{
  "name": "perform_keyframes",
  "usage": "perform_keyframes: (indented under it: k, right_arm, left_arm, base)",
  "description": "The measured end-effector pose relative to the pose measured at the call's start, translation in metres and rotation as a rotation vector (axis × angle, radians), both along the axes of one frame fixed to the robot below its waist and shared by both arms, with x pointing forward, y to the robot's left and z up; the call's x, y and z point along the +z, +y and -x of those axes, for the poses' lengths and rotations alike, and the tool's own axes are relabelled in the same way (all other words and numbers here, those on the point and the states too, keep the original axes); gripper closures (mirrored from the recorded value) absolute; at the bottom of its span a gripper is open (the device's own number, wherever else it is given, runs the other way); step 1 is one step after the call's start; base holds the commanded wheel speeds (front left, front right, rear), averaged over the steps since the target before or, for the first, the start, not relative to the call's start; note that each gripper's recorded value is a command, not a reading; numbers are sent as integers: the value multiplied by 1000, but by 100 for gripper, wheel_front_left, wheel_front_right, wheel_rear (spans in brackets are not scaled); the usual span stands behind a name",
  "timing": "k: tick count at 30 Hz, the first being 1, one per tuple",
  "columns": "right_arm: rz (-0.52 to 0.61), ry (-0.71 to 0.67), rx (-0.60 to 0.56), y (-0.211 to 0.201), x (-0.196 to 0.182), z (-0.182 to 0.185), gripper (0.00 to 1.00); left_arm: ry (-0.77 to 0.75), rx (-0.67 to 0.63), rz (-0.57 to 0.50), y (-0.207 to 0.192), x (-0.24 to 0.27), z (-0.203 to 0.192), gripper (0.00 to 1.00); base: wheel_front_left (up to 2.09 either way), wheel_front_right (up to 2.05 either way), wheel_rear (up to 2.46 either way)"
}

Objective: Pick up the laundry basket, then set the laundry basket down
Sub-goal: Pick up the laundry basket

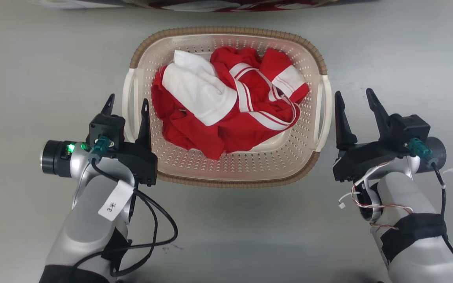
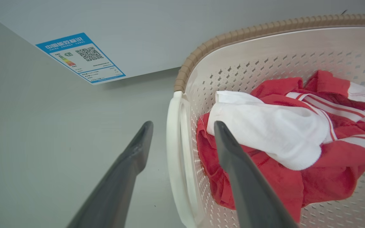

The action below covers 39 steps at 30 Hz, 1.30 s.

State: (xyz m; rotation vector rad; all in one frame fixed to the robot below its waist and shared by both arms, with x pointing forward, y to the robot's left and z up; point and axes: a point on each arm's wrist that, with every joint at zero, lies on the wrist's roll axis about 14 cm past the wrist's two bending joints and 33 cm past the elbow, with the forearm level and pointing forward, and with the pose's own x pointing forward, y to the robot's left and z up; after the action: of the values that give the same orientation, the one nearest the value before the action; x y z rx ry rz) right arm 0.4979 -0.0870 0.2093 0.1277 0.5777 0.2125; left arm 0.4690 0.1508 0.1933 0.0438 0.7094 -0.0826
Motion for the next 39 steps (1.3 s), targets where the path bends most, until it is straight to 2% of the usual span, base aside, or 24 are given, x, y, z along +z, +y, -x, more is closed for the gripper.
perform_keyframes:
  k: [15,39]
  right_arm:
    - [-29,62,63,26,-33,1,0]
    - [-43,169,72,40,-61,18,0]
  left_arm:
    - [131,42,-34,19,-39,20,0]
    - [189,-6,-9,12,-55,16,0]
  base:
    - [0,0,0]
    - [0,0,0]
